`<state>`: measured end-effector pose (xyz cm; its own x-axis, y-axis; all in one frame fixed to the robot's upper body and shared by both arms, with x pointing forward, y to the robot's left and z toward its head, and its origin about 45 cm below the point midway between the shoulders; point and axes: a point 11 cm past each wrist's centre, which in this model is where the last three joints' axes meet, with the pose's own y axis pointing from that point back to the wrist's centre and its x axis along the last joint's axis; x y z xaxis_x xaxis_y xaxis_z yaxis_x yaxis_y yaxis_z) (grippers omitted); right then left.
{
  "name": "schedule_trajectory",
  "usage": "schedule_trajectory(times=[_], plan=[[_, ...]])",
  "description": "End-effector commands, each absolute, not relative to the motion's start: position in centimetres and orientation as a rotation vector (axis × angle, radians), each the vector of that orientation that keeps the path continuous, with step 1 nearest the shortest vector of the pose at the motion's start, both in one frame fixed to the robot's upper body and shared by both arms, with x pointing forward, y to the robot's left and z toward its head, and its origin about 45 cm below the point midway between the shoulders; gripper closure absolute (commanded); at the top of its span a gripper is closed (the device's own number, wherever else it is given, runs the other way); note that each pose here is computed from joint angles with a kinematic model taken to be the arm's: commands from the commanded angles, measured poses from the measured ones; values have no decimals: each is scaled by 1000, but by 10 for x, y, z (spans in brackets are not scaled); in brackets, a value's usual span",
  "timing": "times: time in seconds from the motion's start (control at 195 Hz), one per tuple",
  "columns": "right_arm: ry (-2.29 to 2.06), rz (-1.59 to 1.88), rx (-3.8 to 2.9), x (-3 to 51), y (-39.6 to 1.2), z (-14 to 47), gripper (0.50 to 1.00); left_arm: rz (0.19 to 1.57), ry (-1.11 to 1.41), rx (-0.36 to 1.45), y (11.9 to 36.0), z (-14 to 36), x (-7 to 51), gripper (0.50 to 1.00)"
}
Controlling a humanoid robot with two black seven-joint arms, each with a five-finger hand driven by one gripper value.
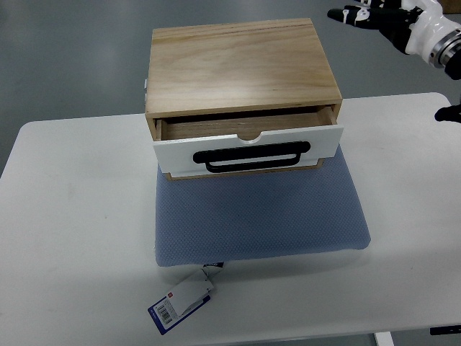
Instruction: Open wood drawer with right hand
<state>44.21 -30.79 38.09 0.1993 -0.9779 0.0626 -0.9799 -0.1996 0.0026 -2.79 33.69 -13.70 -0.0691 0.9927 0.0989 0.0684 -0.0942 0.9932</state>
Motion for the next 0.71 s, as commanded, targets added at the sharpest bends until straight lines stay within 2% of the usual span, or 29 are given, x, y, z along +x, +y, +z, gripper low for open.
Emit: schedule_trajectory(times=[0.0,0.062,0.113,0.118,0.138,0.236,0.241,0.272,0.492,0.703], plan=[[-2077,-30,2270,452,-343,359,576,1306,1265,1295,337,-137,-28,500],[-2141,-101,2207,456,-363,345,576,1303,1265,1295,337,-137,-28,500],[-2141,-101,2207,456,-363,345,576,1303,1265,1295,337,-137,-28,500],[-2194,-162,2160,458,-378,333,574,1303,1265,1295,337,-137,-28,500],[-2212,-185,2142,457,-384,326,574,1303,1265,1295,337,-137,-28,500],[-2230,-232,2117,457,-390,313,574,1303,1265,1295,337,-137,-28,500],[-2239,-276,2089,454,-395,296,572,1303,1265,1295,337,-137,-28,500],[-2242,-301,2071,452,-397,285,572,1303,1265,1295,337,-137,-28,500],[-2221,-387,2055,445,-397,249,572,1305,1266,1294,337,-137,-28,500],[-2185,-483,2057,436,-380,217,574,1303,1265,1295,337,-137,-28,500]])
